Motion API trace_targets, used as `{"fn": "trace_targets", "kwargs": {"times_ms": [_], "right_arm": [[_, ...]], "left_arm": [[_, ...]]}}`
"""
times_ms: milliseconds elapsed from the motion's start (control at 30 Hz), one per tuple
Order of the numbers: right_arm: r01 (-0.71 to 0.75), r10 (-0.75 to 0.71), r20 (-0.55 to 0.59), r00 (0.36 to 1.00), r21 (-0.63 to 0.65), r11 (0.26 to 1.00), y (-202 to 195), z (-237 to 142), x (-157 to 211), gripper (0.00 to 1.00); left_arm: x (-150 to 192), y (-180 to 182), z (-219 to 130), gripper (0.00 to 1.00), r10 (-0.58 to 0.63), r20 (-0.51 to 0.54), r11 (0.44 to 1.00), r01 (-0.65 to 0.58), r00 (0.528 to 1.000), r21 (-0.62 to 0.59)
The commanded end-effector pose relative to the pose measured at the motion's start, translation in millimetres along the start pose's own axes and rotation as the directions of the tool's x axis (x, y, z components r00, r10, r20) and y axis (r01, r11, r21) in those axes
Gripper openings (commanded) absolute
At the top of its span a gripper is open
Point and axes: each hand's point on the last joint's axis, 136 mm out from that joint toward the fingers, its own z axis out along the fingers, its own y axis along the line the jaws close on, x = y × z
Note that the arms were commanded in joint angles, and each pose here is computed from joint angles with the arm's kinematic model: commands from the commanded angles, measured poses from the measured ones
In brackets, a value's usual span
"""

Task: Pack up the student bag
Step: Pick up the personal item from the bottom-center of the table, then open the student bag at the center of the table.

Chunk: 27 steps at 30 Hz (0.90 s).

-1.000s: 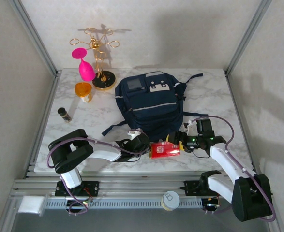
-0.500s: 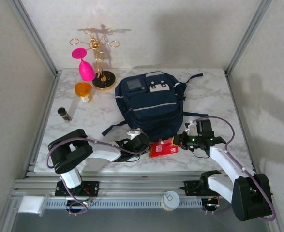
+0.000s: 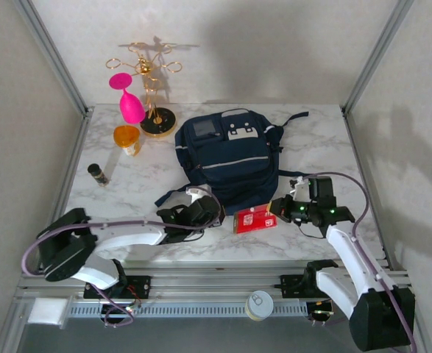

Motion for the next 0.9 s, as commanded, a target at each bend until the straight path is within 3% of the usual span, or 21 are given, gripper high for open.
{"fn": "trace_targets", "kwargs": {"times_ms": [0,100,200,367,533,667,867], "right_arm": [[0.035,-0.034,0.026,0.999,-0.033,0.999,24.0,-24.3,-6.1,0.00],[0.030,-0.027,0.043,0.999,-0.072,0.997,40.3,-36.9,-10.5,0.00],[0.016,-0.010,0.059,0.998,-0.099,0.995,54.8,-48.3,-17.7,0.00],[0.005,-0.012,0.174,0.985,0.042,0.999,46.7,-69.3,-43.4,0.00],[-0.051,0.028,0.251,0.968,0.085,0.995,36.0,-79.0,-67.3,0.00],[-0.087,0.060,0.307,0.950,0.075,0.993,29.5,-82.7,-83.4,0.00],[-0.101,0.085,0.331,0.940,0.031,0.994,27.5,-79.4,-94.5,0.00]], "left_arm": [[-56.3,-8.0,-31.4,0.36,0.230,0.136,0.971,-0.217,0.964,-0.104],[-89.9,-28.2,-38.7,0.50,0.395,0.165,0.917,-0.379,0.904,-0.122],[-112.4,-40.2,-28.1,0.57,0.533,0.141,0.843,-0.509,0.834,-0.174],[-98.5,-47.5,7.3,0.71,0.733,0.017,0.672,-0.721,0.680,-0.167],[-99.3,-33.2,30.9,0.81,0.831,-0.048,0.529,-0.813,0.554,-0.243],[-99.2,-31.7,42.7,0.84,0.868,-0.067,0.462,-0.850,0.492,-0.253],[-130.0,-24.8,56.4,0.83,0.872,-0.084,0.426,-0.834,0.481,-0.350]]}}
